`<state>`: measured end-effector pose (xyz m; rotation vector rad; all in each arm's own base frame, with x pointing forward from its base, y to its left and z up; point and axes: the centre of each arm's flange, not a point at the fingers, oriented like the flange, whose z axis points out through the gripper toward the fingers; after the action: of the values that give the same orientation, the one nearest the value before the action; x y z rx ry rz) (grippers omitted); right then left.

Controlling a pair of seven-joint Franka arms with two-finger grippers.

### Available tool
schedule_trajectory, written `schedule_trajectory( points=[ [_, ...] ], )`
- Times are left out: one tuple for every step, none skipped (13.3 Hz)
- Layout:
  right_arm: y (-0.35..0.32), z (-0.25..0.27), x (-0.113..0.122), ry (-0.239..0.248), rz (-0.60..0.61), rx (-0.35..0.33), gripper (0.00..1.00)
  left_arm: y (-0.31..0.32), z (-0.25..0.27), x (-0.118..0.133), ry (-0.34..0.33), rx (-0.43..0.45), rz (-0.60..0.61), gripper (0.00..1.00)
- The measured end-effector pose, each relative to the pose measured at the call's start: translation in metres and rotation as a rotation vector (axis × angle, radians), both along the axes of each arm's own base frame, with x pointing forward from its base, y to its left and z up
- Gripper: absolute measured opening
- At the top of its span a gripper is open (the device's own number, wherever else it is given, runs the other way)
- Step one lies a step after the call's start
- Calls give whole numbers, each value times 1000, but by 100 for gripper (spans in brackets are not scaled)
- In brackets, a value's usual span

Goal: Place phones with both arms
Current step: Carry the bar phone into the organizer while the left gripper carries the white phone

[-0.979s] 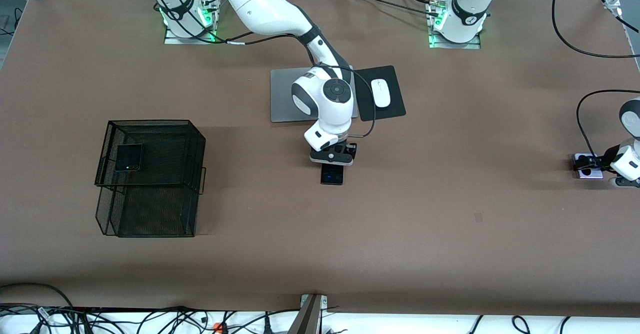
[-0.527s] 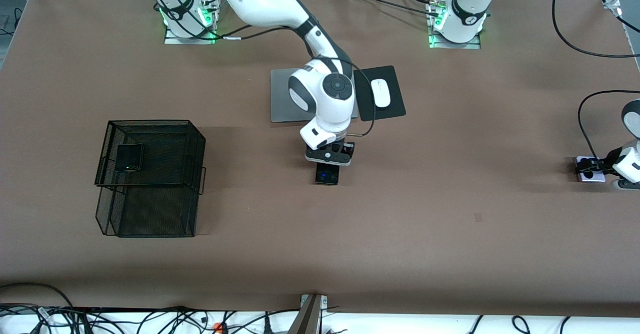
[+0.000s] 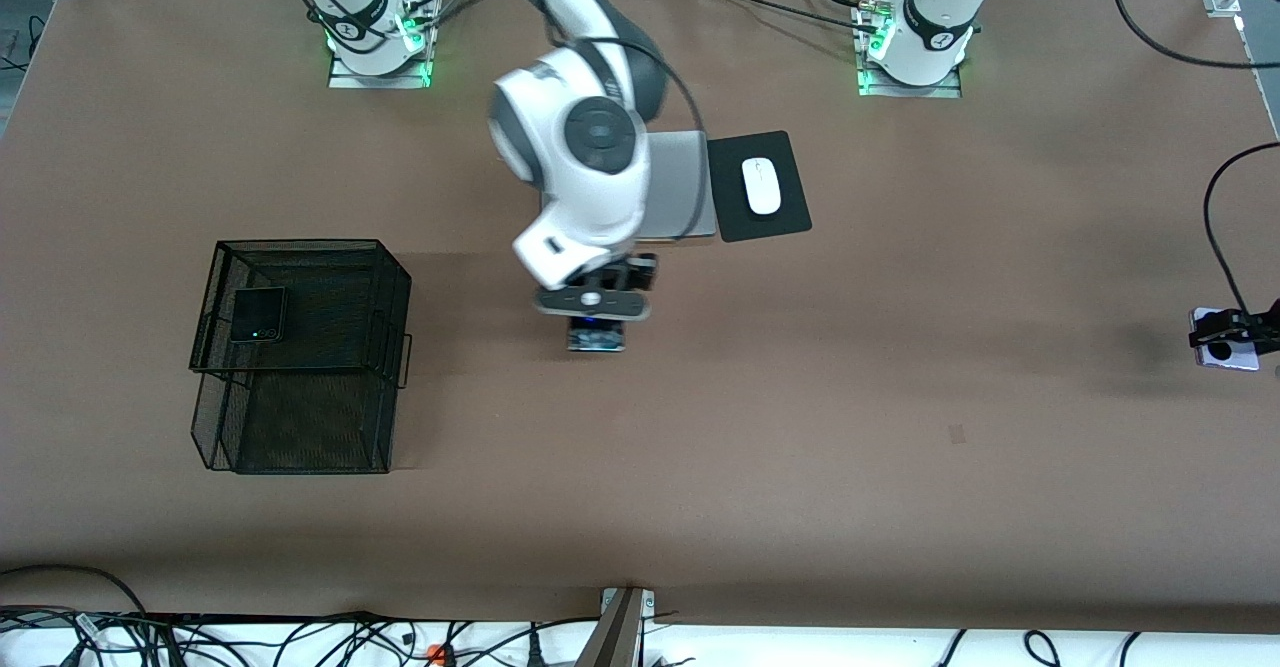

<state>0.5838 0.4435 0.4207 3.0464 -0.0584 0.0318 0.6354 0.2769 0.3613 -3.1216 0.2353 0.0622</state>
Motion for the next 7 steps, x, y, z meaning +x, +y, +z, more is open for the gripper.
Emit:
schedule_trajectory(
  points=[
    [-30,13,8,16,12,-2,81,-22,14,8,3,-17,-33,83],
    [-63,22,14,29,26,-4,81,-47,22,15,7,-36,-70,83],
    [-99,29,18,45,41,-4,81,-72,28,21,7,-54,-109,83],
    [-135,33,19,61,54,0,81,-94,31,26,6,-67,-144,83],
    [-173,35,19,75,69,7,81,-116,33,31,4,-75,-178,83],
    [-213,35,19,85,85,19,81,-140,33,36,6,-80,-214,83],
    [-254,32,17,92,103,32,81,-164,31,40,15,-85,-250,83]
  ],
)
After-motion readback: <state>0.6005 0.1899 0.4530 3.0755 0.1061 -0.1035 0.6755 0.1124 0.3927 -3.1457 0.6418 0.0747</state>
